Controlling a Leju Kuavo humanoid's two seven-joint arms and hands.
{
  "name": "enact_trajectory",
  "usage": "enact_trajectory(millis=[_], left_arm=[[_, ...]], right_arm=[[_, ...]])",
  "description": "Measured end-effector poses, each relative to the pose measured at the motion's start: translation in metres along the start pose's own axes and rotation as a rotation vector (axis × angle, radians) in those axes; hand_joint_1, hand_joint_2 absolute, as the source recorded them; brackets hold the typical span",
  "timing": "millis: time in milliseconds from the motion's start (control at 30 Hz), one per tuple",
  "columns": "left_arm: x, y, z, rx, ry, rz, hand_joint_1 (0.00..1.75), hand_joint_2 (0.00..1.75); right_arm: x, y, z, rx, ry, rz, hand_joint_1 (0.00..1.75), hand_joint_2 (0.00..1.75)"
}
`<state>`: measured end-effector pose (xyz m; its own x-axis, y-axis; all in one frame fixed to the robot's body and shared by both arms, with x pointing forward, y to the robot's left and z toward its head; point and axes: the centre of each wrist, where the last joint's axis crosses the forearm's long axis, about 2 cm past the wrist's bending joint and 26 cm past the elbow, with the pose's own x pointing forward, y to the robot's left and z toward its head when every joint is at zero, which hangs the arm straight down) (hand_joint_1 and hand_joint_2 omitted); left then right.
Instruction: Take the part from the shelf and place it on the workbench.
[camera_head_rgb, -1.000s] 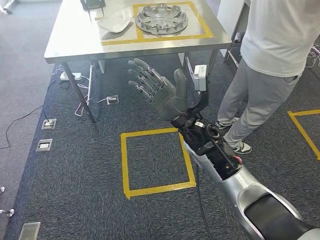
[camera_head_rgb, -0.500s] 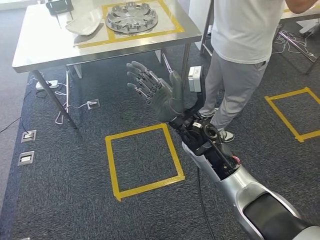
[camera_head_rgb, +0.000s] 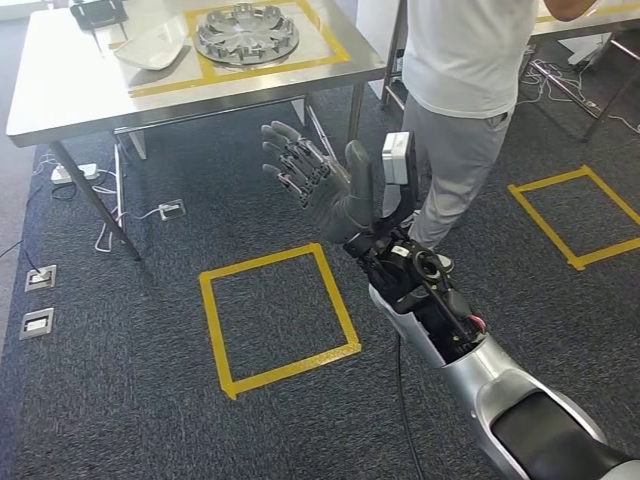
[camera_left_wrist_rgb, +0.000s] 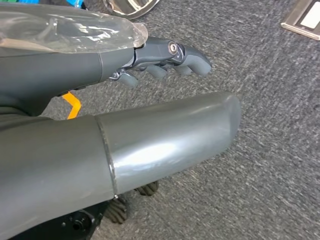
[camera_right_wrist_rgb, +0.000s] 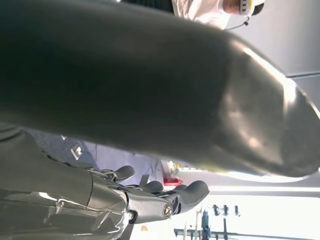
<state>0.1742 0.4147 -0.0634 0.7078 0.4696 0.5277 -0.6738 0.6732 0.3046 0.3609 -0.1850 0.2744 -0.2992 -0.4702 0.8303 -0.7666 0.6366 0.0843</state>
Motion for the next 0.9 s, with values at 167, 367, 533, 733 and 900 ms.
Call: enact_trajectory(millis=[167, 367, 533, 733, 900], left_arm=[[-0.003, 0.002, 0.0, 0.005, 0.001, 0.005, 0.0, 0.0], [-0.007, 0.005, -0.001, 0.021, -0.003, -0.003, 0.0, 0.0], [-0.008, 0.005, -0.001, 0.023, -0.007, -0.008, 0.0, 0.0], [-0.008, 0.003, 0.0, 0.021, -0.008, -0.007, 0.0, 0.0], [-0.01, 0.003, 0.001, 0.021, -0.006, -0.009, 0.0, 0.0]], right_arm=[[0.0, 0.005, 0.006, -0.008, 0.0, 0.005, 0.0, 0.0], [0.005, 0.01, 0.007, -0.013, 0.004, 0.011, 0.0, 0.0], [0.009, 0.012, 0.007, -0.013, -0.006, 0.014, 0.0, 0.0], [0.011, 0.014, 0.014, -0.027, -0.008, 0.016, 0.0, 0.0], [0.01, 0.015, 0.023, -0.04, -0.001, 0.015, 0.0, 0.0]])
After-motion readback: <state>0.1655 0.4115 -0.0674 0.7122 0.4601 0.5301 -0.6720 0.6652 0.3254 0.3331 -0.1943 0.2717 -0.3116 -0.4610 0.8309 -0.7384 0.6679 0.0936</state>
